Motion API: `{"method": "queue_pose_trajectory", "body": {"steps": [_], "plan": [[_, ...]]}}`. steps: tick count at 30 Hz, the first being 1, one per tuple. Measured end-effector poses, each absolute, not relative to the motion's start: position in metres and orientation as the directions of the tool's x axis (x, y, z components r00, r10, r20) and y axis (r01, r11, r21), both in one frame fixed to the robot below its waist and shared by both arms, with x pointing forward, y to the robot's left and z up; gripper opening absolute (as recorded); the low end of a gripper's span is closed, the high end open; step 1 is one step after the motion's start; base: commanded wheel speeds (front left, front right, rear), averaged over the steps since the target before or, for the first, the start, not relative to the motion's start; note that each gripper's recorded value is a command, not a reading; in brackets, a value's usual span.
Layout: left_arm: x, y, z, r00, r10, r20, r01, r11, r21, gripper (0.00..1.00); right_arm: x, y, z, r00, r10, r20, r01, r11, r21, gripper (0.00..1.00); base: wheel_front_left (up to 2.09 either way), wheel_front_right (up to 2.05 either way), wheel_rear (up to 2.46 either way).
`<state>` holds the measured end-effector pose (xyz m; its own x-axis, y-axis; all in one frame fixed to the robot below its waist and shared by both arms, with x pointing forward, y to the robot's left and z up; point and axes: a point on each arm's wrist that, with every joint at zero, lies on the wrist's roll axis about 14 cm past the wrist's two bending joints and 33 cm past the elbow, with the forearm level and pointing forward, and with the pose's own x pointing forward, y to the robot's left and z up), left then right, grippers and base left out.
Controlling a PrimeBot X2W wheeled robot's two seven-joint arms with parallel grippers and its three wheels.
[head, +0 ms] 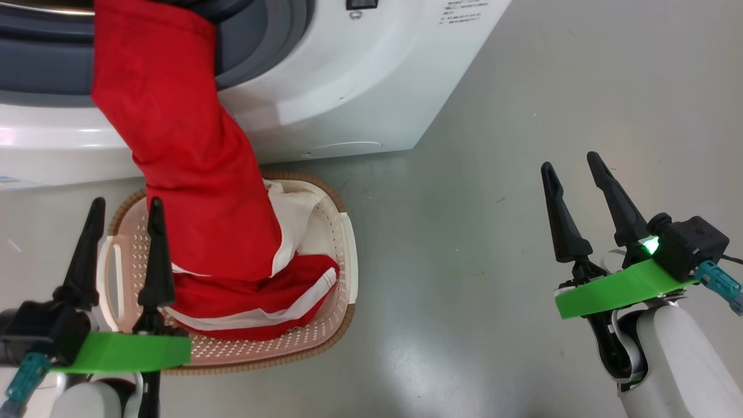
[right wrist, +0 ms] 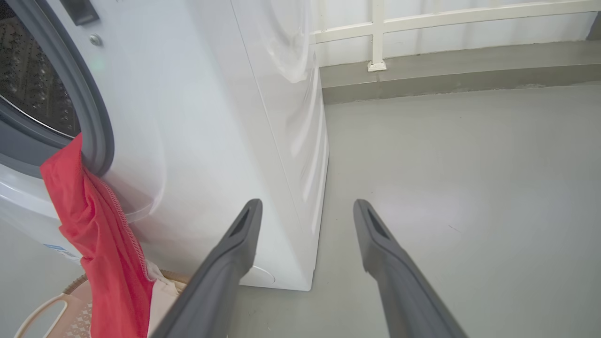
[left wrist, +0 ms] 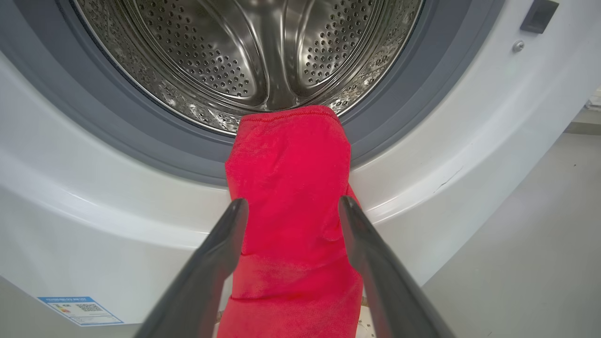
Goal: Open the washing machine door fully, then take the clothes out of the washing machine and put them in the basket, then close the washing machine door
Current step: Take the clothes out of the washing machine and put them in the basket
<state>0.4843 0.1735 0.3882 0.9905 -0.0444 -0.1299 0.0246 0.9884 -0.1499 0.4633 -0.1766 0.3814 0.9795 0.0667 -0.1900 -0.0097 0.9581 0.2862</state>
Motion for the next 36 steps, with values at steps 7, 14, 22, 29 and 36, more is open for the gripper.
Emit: {"method": "queue_pose_trajectory", "body": {"steps": [7, 14, 22, 29, 36], "plan": [[0.478, 0.175, 0.394, 0.992, -0.036, -0.117, 0.018, 0.989, -0.149, 1.00, 0.464, -0.175, 0.380, 0.979, 0.071, -0.190, -0.014, 0.958, 0.288, 1.00, 0.00, 0.00, 0.00], [0.477, 0.169, 0.393, 0.991, -0.049, -0.123, 0.029, 0.987, -0.160, 1.00, 0.465, -0.174, 0.379, 0.979, 0.075, -0.192, -0.016, 0.957, 0.289, 1.00, 0.00, 0.00, 0.00], [0.489, 0.148, 0.379, 0.983, -0.099, -0.154, 0.071, 0.981, -0.179, 1.00, 0.466, -0.173, 0.376, 0.977, 0.077, -0.199, -0.017, 0.957, 0.291, 1.00, 0.00, 0.00, 0.00], [0.512, 0.130, 0.364, 0.972, -0.136, -0.191, 0.100, 0.977, -0.186, 1.00, 0.466, -0.173, 0.370, 0.974, 0.078, -0.211, -0.013, 0.956, 0.291, 1.00, 0.00, 0.00, 0.00], [0.537, 0.115, 0.349, 0.959, -0.158, -0.234, 0.116, 0.976, -0.183, 1.00, 0.465, -0.175, 0.366, 0.973, 0.071, -0.221, -0.004, 0.958, 0.288, 1.00, 0.00, 0.00, 0.00]]}}
